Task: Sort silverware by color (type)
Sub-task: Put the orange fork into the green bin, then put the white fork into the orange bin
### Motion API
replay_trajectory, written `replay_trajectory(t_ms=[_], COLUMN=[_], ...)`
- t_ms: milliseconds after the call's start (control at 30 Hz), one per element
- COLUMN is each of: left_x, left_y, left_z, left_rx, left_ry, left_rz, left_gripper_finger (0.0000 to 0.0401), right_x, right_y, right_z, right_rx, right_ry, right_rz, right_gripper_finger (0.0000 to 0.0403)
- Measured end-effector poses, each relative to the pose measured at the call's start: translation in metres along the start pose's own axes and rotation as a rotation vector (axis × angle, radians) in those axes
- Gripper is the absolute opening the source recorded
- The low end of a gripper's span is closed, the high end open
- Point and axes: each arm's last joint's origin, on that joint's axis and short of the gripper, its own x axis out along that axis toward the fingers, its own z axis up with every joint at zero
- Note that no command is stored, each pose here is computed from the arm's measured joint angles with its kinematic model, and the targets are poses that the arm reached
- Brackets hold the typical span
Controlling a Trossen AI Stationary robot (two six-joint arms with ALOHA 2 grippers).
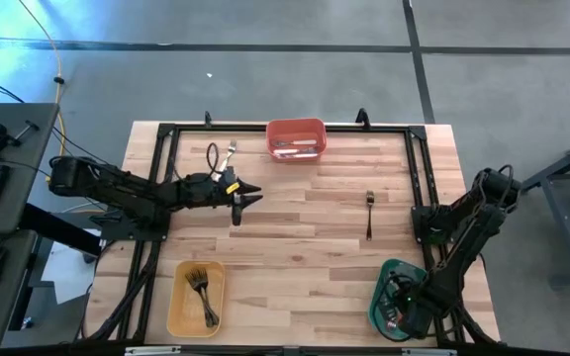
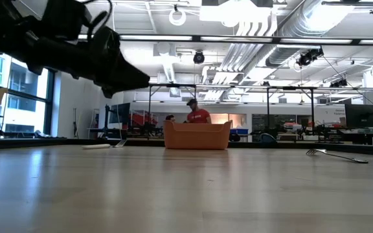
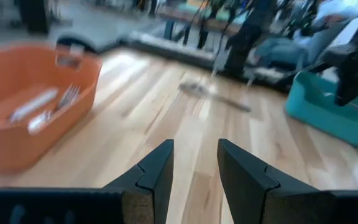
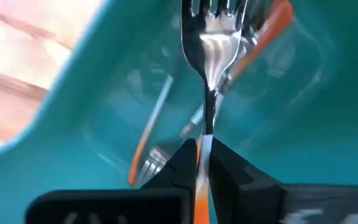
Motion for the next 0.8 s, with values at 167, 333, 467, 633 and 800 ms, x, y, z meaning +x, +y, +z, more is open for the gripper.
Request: replay_trajectory(t_ms=[167, 333, 467, 633, 800], left_x=[0.008, 0.015, 0.011, -0.003, -0.013], left_y=[0.009, 0.016, 0.026, 0.047, 0.071], left_z=[0.002, 0.012, 0.022, 0.023, 0.017], left_rx=[-0.009, 0.026, 0.063, 0.083, -0.036], left_ry=[0.201, 0.412, 0.588, 0.775, 0.818], left_rz=[0.067, 0.188, 0.408, 0.592, 0.648], left_gripper_finger=[0.0102, 0.0084, 0.0082, 0.0102, 0.0129], right_x=[0.0, -0.006, -0.018, -0.037, -0.049], right_y=[-0.001, -0.002, -0.004, -0.006, -0.008], right_z=[0.0, 0.006, 0.01, 0.019, 0.028], right_rx=[-0.035, -0.181, -0.274, -0.362, -0.401], right_ry=[0.068, 0.074, 0.095, 0.025, -0.075], right_rz=[-0.062, -0.066, -0.037, 0.01, 0.087], right_gripper_finger=[0.0081, 0.0153, 0.0156, 0.0106, 0.005])
